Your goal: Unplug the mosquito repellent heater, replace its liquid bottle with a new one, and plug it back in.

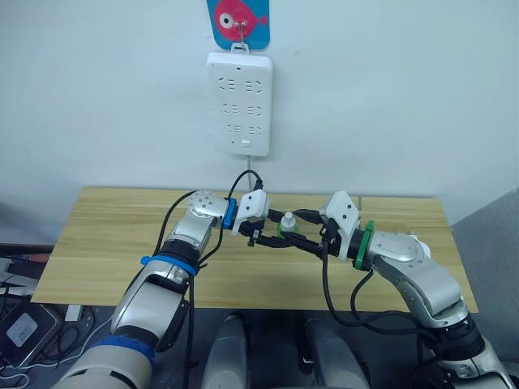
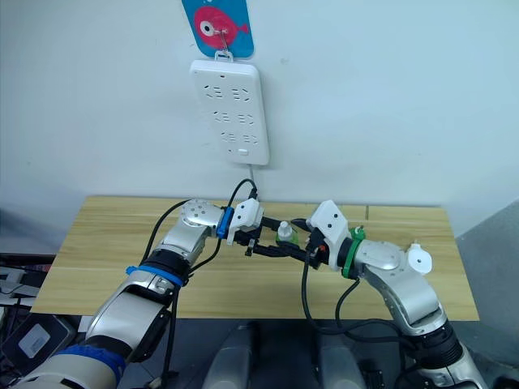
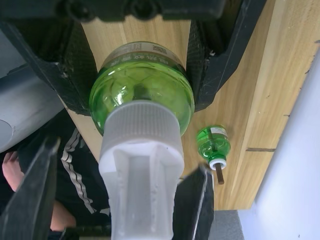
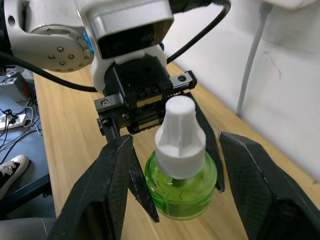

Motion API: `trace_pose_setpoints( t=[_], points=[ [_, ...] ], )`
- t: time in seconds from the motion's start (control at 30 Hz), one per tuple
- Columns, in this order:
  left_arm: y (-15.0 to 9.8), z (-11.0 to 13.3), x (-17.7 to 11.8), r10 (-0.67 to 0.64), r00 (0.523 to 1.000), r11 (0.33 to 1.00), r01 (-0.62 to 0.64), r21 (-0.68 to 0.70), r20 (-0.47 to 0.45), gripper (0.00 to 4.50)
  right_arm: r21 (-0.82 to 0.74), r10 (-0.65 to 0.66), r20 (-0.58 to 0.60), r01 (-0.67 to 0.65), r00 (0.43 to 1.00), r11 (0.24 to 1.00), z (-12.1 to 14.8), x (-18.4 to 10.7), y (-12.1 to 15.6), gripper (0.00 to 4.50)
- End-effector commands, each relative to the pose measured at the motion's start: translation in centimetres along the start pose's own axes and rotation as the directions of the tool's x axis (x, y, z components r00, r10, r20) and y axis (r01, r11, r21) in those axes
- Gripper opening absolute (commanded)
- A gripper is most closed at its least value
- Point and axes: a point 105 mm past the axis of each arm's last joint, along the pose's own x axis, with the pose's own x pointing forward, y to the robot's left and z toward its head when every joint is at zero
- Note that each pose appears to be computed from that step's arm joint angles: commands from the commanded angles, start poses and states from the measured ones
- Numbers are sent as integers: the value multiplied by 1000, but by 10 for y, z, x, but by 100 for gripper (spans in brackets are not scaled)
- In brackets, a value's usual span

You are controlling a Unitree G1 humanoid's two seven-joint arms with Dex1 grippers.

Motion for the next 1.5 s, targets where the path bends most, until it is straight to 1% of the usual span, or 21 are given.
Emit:
trace_pose_setpoints(
  t=[0.03, 0.17, 0.3, 0.37, 0.4, 0.57, 0.67, 0.73, 0.77, 0.8, 0.83, 0.87, 0.93, 1.0, 1.07, 1.17, 1.27, 1.37, 1.4, 1.47, 1.5],
  points=[
    [2, 9, -1, 10, 1000, 999, -11, 37, 27, 224, -31, 9, 41, -7, 999, 999, 9, 1, 1, 286],
    [3, 8, -1, 21, 999, 999, -22, 38, 24, 224, -24, 8, 53, -7, 999, 1000, 10, 1, 0, 286],
    [1, 6, -1, 25, 999, 999, -26, 40, 25, 224, -21, 25, 61, -23, 998, 999, 9, 2, 2, 201],
    [0, 6, -1, 24, 999, 999, -26, 42, 29, 224, -26, 31, 57, -30, 998, 999, 8, 3, 3, 125],
    [-1, 6, -1, 25, 999, 999, -26, 42, 30, 224, -25, 35, 58, -34, 998, 999, 9, 3, 3, 100],
    [-4, 6, -1, 23, 999, 999, -24, 44, 35, 224, -40, 74, 60, -72, 995, 997, 11, 3, 6, 101],
    [-13, 8, 0, -4, 999, 997, 0, 73, 48, 224, -83, 176, 55, -172, 983, 982, 18, 7, 13, 101],
    [-25, 9, 1, -59, 997, 993, 53, 106, 48, 224, -142, 347, 53, -337, 936, 931, 28, 9, 28, 101],
    [-35, 8, -1, -106, 993, 986, 100, 130, 41, 224, -174, 463, 40, -450, 886, 876, 31, 8, 36, 101],
    [-42, 8, -2, -139, 990, 980, 132, 146, 35, 224, -194, 535, 26, -520, 845, 832, 33, 6, 40, 101],
    [-48, 7, -4, -164, 986, 976, 157, 149, 34, 224, -202, 596, 11, -582, 803, 788, 32, 4, 43, 101],
    [-55, 7, -5, -191, 981, 971, 184, 149, 28, 224, -207, 665, -19, -654, 746, 728, 29, 1, 44, 101],
    [-64, 6, -8, -223, 975, 965, 218, 146, 17, 224, -214, 745, -66, -739, 663, 639, 24, -2, 45, 101],
    [-69, 3, -9, -236, 972, 962, 233, 142, 4, 224, -224, 764, -85, -760, 639, 610, 21, 3, 40, 101],
    [-67, -1, -9, -217, 976, 968, 215, 126, 2, 224, -250, 754, -100, -750, 650, 613, 18, 8, 35, 101],
    [-59, -2, -11, -174, 985, 979, 173, 111, 4, 224, -264, 694, -108, -693, 712, 670, 15, 8, 17, 208],
    [-54, -3, -12, -150, 989, 983, 149, 106, 5, 224, -263, 654, -123, -660, 747, 704, 9, -1, 3, 317],
    [-45, -6, -12, -102, 995, 991, 101, 89, 8, 224, -226, 579, -196, -611, 792, 759, -7, -34, -20, 424],
    [-42, -7, -12, -91, 996, 992, 90, 87, 7, 224, -214, 544, -208, -580, 813, 786, -10, -44, -26, 445],
    [-36, -7, -12, -67, 998, 994, 66, 82, 12, 224, -196, 499, -204, -535, 842, 822, -11, -55, -29, 445],
    [-30, -6, -11, -44, 999, 996, 43, 80, 15, 224, -175, 461, -173, -488, 870, 855, -8, -56, -27, 445]
  ],
)
